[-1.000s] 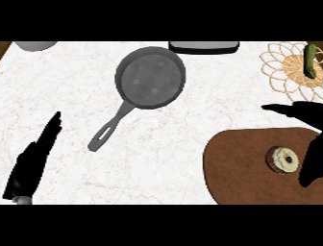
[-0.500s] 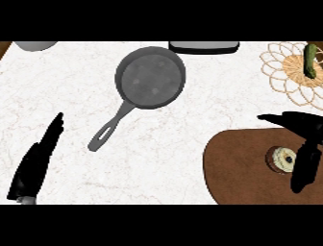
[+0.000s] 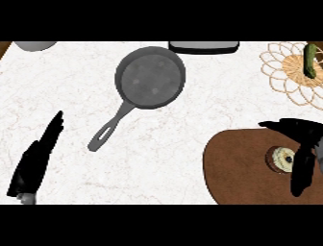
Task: Pick the cupcake from the cutting board and place it in the pan
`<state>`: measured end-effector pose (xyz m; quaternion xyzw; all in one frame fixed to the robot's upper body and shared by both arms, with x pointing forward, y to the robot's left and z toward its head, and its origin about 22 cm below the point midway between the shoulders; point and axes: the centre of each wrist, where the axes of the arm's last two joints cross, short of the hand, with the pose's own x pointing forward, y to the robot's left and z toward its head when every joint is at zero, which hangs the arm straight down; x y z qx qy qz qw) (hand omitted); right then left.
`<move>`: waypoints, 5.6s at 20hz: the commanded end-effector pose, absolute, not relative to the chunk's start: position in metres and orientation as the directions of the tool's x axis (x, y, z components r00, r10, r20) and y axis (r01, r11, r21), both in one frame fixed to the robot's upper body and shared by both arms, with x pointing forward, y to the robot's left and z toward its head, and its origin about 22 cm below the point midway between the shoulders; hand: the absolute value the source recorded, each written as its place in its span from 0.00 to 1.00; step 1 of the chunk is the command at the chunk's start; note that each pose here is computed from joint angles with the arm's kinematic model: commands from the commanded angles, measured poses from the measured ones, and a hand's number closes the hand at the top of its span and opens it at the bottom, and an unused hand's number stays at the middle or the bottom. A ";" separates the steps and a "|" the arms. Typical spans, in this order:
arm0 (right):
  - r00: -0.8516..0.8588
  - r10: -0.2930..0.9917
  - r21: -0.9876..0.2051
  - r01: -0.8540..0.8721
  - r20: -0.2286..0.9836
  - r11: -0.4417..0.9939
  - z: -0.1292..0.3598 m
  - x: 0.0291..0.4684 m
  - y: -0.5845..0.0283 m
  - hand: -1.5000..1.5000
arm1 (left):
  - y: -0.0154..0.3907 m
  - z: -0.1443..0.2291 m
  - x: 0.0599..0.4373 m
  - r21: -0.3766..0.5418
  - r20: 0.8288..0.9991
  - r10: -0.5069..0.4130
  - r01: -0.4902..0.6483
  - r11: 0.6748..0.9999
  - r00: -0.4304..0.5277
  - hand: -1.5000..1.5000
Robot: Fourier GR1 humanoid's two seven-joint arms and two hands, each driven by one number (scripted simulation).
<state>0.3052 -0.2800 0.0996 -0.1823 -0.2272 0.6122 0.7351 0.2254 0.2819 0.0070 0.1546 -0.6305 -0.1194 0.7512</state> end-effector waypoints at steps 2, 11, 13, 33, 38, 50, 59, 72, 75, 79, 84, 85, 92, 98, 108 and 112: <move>0.173 0.982 -0.540 -0.821 0.075 0.186 0.086 0.290 -0.280 0.00 | 0.291 0.028 0.210 0.379 0.912 -0.373 -0.007 0.925 0.169 0.50; 0.165 0.984 -0.535 -0.826 0.071 0.177 0.056 0.292 -0.282 0.00 | 0.297 0.006 0.225 0.373 0.915 -0.365 -0.018 0.928 0.173 0.50; 0.161 0.983 -0.532 -0.826 0.093 0.186 0.063 0.297 -0.283 0.00 | 0.279 -0.002 0.211 0.385 0.914 -0.379 -0.015 0.923 0.147 0.50; 0.647 0.741 -0.748 -0.400 0.180 0.530 0.044 0.290 -0.176 1.00 | 0.300 0.021 0.217 0.398 0.907 -0.391 -0.018 0.917 0.157 0.50; 0.614 0.763 -0.927 -0.131 0.203 0.353 0.081 0.305 -0.184 1.00 | 0.295 0.005 0.225 0.372 0.914 -0.362 -0.020 0.928 0.182 0.50; 0.241 0.927 -0.923 0.330 0.286 0.199 0.162 0.335 -0.109 1.00 | 0.289 0.014 0.227 0.396 0.906 -0.387 -0.021 0.918 0.172 0.50; 0.163 0.883 -0.879 0.279 0.440 0.386 0.171 0.405 -0.066 1.00 | 0.279 0.003 0.233 0.376 0.916 -0.373 0.008 0.927 0.150 0.50; 0.252 0.848 -0.885 0.135 0.466 0.447 0.117 0.445 -0.066 1.00 | 0.268 0.012 0.244 0.398 0.911 -0.403 0.063 0.915 0.090 0.50; 0.250 0.879 -0.912 0.045 0.406 0.408 0.104 0.446 -0.070 1.00 | 0.257 0.021 0.248 0.380 0.920 -0.385 0.072 0.922 0.077 0.50; 0.386 0.655 -0.719 0.031 0.649 0.694 0.098 0.448 -0.087 1.00 | 0.243 0.025 0.251 0.368 0.924 -0.376 0.109 0.923 0.064 0.50; 0.419 0.510 -0.582 0.056 0.751 0.811 0.085 0.448 -0.098 0.00 | 0.243 0.016 0.250 0.383 0.918 -0.392 0.113 0.917 0.068 0.50; 0.391 0.484 -0.561 0.107 0.783 0.821 0.087 0.449 -0.097 0.00 | 0.243 0.022 0.257 0.377 0.921 -0.384 0.112 0.920 0.058 0.50; 0.182 0.394 -0.434 0.383 0.901 0.815 0.112 0.455 -0.095 0.00 | 0.251 0.027 0.256 0.384 0.919 -0.390 0.094 0.919 0.062 0.50; 0.151 0.255 -0.295 0.592 0.955 0.750 0.104 0.455 -0.109 0.00 | 0.254 0.021 0.251 0.375 0.919 -0.382 0.084 0.923 0.092 0.50; 0.064 0.264 -0.240 0.652 0.962 0.719 0.053 0.438 -0.159 0.00 | 0.288 0.007 0.224 0.376 0.914 -0.369 -0.008 0.927 0.168 0.50; 0.094 0.294 -0.285 0.635 0.951 0.718 0.033 0.427 -0.204 0.00 | 0.297 -0.004 0.217 0.372 0.915 -0.361 -0.031 0.928 0.181 0.50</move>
